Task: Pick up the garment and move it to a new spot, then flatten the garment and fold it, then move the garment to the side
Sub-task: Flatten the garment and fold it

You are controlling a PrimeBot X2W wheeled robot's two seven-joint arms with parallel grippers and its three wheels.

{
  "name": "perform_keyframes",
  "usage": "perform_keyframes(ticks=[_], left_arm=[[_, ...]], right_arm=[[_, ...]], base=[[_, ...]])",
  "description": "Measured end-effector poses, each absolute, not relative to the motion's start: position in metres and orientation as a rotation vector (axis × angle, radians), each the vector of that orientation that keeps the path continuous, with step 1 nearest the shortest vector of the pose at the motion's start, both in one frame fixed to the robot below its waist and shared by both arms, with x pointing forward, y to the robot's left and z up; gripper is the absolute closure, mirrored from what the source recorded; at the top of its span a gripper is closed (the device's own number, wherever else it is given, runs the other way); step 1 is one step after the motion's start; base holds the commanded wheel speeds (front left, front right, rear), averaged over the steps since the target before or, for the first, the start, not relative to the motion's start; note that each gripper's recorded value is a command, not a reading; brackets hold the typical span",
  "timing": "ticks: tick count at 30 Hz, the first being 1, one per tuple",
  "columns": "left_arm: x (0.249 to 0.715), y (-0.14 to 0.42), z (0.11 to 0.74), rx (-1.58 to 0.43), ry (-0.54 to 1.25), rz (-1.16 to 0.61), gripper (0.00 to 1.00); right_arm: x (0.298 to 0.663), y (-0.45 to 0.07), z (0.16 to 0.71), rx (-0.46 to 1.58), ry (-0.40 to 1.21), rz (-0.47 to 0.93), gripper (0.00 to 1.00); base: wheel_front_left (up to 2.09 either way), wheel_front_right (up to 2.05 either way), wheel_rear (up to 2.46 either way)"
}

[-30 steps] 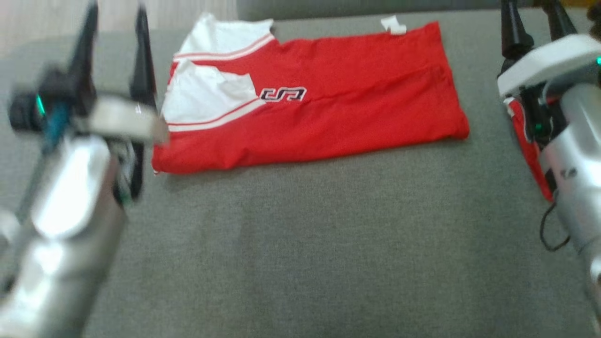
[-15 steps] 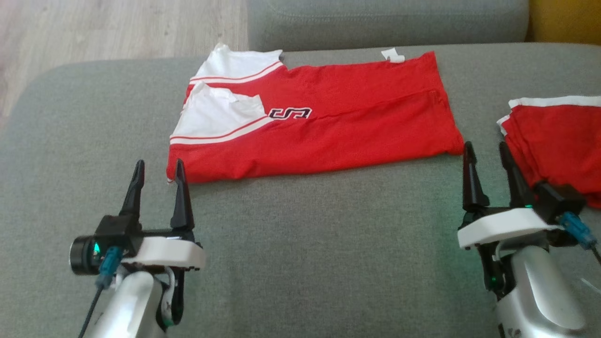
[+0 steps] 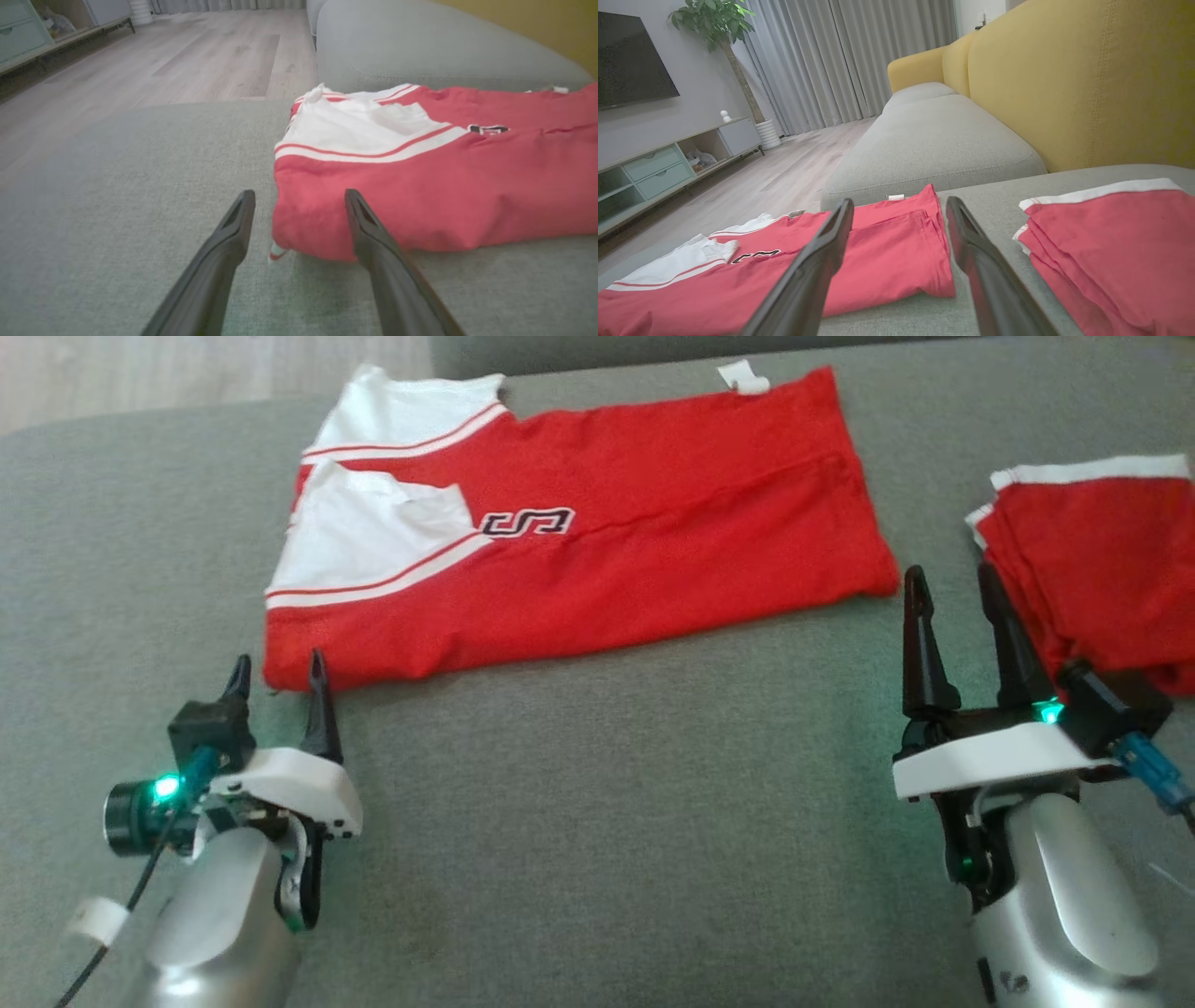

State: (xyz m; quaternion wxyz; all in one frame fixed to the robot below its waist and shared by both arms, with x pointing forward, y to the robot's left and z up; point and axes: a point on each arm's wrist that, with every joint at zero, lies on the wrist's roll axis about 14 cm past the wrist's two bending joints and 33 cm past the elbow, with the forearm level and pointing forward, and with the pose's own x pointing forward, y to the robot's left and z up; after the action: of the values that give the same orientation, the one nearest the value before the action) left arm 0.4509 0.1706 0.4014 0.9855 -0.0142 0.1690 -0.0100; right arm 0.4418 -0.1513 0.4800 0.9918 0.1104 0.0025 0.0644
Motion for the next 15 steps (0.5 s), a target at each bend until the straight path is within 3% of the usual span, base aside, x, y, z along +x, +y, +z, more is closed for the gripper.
perform_keyframes(ticks=[9,10,11,12,15], left_arm=[[0.450,0.175,0.359,-0.028,0.532,0.016,0.00],[0.451,0.175,0.359,-0.026,0.539,0.017,0.29],[0.453,0.175,0.360,-0.025,0.540,0.016,0.89],[0.454,0.175,0.361,-0.027,0.537,0.016,1.00],[0.458,0.176,0.370,-0.036,0.479,0.015,1.00]], right_arm=[[0.436,-0.162,0.475,0.218,0.019,0.101,0.00],[0.436,-0.163,0.475,0.217,0.019,0.100,0.00],[0.436,-0.162,0.474,0.216,0.024,0.102,0.00],[0.435,-0.161,0.473,0.215,0.033,0.105,0.00],[0.435,-0.158,0.463,0.194,0.091,0.116,0.00]], base=[[0.00,0.00,0.00],[0.00,0.00,0.00],[0.00,0.00,0.00],[0.00,0.00,0.00],[0.00,0.00,0.00]])
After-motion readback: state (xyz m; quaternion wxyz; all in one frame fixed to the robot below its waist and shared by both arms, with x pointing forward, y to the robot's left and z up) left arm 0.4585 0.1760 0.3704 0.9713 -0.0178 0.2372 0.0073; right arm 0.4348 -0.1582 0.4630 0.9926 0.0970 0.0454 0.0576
